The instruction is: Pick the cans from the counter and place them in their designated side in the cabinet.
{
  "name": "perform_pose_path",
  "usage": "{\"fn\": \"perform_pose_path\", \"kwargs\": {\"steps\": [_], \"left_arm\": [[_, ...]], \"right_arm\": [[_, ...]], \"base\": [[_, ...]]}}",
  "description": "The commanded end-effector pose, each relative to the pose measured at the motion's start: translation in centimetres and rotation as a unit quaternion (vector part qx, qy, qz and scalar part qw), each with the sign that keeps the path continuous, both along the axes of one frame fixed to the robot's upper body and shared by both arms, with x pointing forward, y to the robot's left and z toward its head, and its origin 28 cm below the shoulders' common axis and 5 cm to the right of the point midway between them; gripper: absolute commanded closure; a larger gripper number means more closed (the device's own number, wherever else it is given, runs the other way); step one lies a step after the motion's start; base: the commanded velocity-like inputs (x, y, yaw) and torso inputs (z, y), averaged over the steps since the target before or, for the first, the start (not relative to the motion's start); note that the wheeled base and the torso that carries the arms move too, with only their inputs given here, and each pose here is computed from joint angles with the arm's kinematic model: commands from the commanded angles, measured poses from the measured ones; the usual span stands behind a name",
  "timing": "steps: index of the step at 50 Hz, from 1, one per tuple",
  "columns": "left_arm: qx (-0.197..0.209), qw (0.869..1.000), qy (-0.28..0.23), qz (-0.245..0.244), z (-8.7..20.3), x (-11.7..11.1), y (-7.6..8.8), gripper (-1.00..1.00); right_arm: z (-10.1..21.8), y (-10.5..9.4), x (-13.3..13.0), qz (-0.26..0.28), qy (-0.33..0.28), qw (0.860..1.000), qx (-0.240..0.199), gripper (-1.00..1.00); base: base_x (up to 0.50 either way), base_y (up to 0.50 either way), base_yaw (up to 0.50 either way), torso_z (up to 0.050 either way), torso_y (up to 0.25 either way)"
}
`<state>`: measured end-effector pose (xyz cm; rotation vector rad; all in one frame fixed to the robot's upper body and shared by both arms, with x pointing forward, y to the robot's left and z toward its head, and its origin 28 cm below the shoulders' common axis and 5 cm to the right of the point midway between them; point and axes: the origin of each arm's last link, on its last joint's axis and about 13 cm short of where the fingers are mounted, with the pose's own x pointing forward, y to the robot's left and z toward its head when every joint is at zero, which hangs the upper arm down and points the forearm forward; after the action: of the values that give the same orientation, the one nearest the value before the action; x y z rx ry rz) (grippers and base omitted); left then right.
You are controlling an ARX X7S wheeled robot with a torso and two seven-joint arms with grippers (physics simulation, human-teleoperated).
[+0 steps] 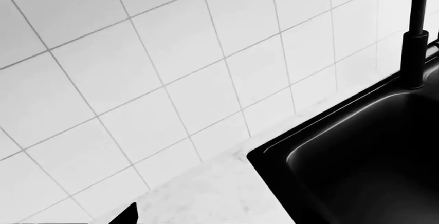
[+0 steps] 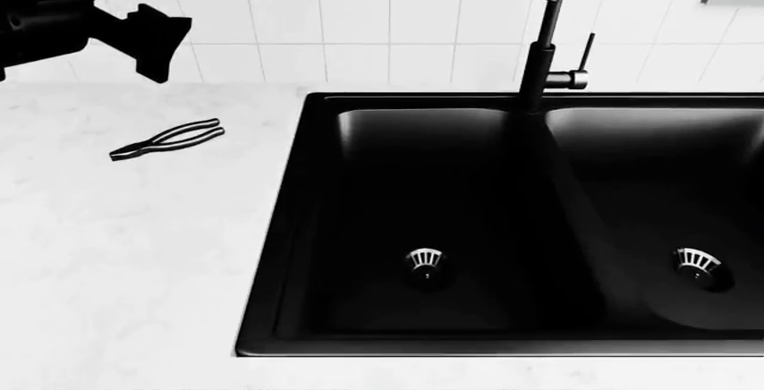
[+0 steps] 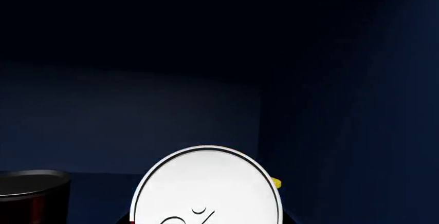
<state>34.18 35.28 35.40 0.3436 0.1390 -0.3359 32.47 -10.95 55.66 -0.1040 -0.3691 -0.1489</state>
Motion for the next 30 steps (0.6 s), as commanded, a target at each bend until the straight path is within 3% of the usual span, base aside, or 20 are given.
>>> {"fn": "perform_pose_path", "kwargs": {"steps": [1,13,14,30], "left_arm": [[0.000,1.000,0.000,0.003,-0.12,-0.14,0.10,-1.00],[0.000,1.000,-0.001,0.006,-0.31,0.00,0.14,-1.00],[0.000,1.000,-0.001,0.006,-0.31,0.00,0.14,-1.00],[-0.002,1.000,-0.004,0.005,-0.16,-0.17,0.14,-1.00]], "right_arm": [[0.24,-0.12,-0.20,-0.006,-0.003,1.000,-0.012,1.00],[0.24,-0.12,-0.20,-0.006,-0.003,1.000,-0.012,1.00],[0.24,-0.12,-0.20,-0.006,-0.003,1.000,-0.012,-1.00],[0.24,-0.12,-0.20,-0.006,-0.003,1.000,-0.012,-1.00]], "base": [[0.00,0.00,0.00,0.000,0.000],[0.00,0.00,0.00,0.000,0.000],[0.00,0.00,0.00,0.000,0.000],[0.00,0.00,0.00,0.000,0.000]]}}
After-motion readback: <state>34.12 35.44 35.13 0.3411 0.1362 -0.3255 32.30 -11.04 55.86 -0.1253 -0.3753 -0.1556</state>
